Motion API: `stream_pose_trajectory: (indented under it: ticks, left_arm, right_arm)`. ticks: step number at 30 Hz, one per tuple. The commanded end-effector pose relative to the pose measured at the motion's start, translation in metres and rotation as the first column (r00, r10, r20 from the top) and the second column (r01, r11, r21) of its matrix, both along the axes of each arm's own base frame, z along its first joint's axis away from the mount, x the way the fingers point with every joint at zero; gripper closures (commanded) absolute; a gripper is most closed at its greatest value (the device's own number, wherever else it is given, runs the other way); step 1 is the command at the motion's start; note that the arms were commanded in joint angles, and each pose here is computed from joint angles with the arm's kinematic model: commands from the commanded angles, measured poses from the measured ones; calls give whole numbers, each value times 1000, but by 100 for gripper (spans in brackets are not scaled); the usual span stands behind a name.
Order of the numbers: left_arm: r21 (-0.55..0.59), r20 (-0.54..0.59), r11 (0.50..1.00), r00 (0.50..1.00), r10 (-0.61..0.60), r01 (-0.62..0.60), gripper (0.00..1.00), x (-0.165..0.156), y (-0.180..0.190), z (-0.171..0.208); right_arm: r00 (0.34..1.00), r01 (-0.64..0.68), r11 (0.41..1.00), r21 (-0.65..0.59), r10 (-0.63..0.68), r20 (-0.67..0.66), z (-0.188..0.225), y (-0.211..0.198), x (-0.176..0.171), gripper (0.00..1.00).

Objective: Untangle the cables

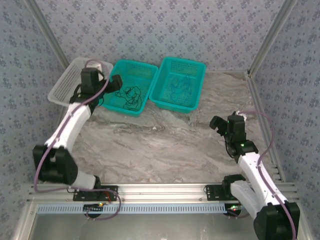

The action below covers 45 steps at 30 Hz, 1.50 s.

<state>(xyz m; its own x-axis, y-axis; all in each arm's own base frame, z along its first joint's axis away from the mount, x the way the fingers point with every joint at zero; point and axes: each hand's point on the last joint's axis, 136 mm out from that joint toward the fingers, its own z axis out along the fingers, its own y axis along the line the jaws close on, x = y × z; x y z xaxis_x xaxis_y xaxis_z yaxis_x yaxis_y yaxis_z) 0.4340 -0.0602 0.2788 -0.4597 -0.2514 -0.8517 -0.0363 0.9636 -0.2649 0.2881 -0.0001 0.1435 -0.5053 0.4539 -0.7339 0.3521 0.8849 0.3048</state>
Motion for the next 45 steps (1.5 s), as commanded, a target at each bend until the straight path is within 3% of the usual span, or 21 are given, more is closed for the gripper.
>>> stream_pose_trajectory:
  ticks: [1, 6, 12, 19, 25, 30, 33, 35, 37, 45]
  left_arm:
    - [129, 113, 967, 972, 205, -219, 1, -30, 51, 10]
    - [200, 118, 900, 922, 370, -387, 1, -77, 102, -45]
    - [207, 81, 853, 877, 474, -480, 1, -106, 140, -115]
    - [194, 15, 919, 938, 346, -342, 1, -74, 134, -165]
    - [185, 8, 950, 967, 253, -250, 0, -38, 121, -179]
    - [171, 188, 979, 979, 77, -110, 0, -56, 91, -170]
    - [182, 178, 981, 983, 35, -68, 1, -46, 84, -183]
    - [253, 66, 965, 996, 59, -74, 1, -38, 81, -192]
    - [275, 91, 954, 991, 96, -118, 1, -38, 82, -190]
    - [272, 85, 958, 994, 66, -87, 1, -37, 78, -190]
  right_arm:
    - [997, 80, 987, -143, -80, 5, 3, -29, 7, 0]
    - [994, 107, 969, -222, -110, -1, -13, -50, 26, 0]
    - [996, 78, 960, -268, -89, -29, -30, -70, 47, 0]
    - [986, -167, 944, -284, 152, -74, -61, -52, 76, 0]
    - [963, -242, 927, -285, 266, 46, -49, -36, 107, 0]
    - [931, -288, 902, -321, 343, 127, -50, -19, 111, 0]
    - [907, -324, 861, -393, 401, 129, -53, -2, 106, 0]
    - [916, -286, 865, -413, 373, 147, -59, -5, 101, 0]
    - [936, -252, 887, -388, 325, 136, -61, -16, 103, 0]
    - [935, -249, 887, -389, 325, 143, -61, -16, 103, 0]
